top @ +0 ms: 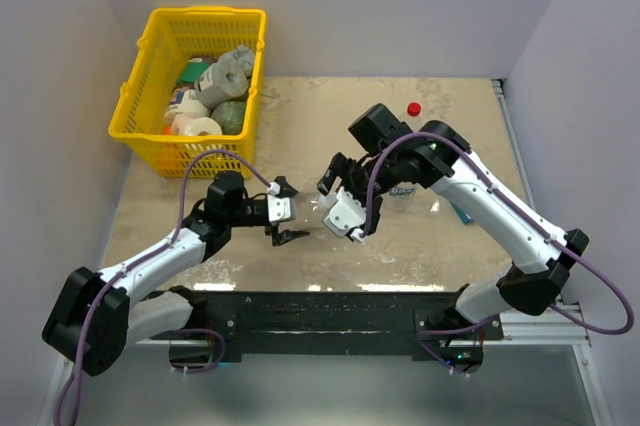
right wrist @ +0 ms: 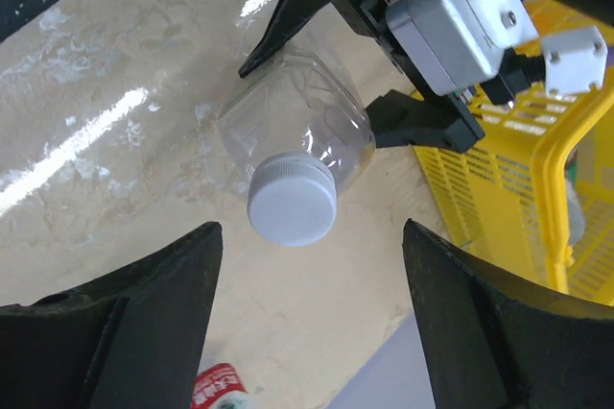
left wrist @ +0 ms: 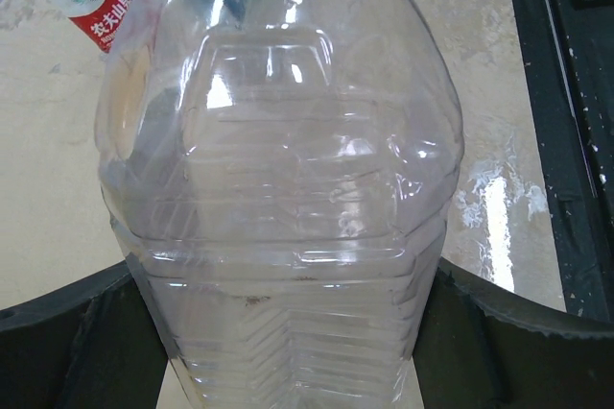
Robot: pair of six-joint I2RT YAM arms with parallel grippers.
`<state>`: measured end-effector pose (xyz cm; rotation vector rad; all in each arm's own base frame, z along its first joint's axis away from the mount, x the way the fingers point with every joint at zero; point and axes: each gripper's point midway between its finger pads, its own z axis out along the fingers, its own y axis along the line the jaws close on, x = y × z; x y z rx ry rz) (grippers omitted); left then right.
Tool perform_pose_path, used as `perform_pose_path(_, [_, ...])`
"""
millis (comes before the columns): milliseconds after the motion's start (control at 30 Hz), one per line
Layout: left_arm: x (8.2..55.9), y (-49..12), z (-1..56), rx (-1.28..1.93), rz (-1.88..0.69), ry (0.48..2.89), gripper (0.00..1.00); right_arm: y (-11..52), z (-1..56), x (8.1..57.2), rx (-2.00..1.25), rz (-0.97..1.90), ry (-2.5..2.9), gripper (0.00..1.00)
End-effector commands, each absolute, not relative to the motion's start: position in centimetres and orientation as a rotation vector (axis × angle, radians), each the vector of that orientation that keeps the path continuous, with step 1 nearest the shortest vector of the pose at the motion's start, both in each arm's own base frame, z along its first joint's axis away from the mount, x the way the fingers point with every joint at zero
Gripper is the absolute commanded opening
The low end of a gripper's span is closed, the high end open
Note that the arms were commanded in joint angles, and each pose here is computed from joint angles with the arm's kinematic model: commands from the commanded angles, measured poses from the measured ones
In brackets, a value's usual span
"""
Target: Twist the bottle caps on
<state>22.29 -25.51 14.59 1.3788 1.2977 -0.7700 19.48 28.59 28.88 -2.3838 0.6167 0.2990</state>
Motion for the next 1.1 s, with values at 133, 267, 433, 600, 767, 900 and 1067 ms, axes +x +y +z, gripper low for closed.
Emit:
perform_pose_path(133, [22.3,-26.0,17.5,1.433,-0.749,1.16,0.0,27.8,28.7,18.3,-2.51,0.234,0.343,0.71])
perform_pose_path(267, [22.3,-26.1,17.6,1.443,-0.747,1.153,0.0,28.0,28.3,18.6,-2.529,0.225,0.332,0.64])
perform_pose_path(433, [22.3,-26.1,17.5,1.452,-0.753,1.15,0.0,27.8,27.5,18.3,-2.558,0.222,0.289,0.63])
perform_pose_path(600, [22.4,-26.2,17.4,1.453,-0.76,1.159,0.0,27.6,26.3,17.6,-2.591,0.243,0.242,0.61])
perform_pose_path(767, [22.6,-26.2,17.5,1.449,-0.756,1.16,0.0,27.7,25.7,17.6,-2.611,0.244,0.229,0.59])
perform_pose_path(900, [22.7,-26.2,17.6,1.448,-0.752,1.16,0.0,27.8,25.4,17.8,-2.621,0.241,0.218,0.56])
perform_pose_path(1067, [22.9,-26.2,17.7,1.445,-0.746,1.162,0.0,27.9,24.9,17.8,-2.641,0.239,0.214,0.44])
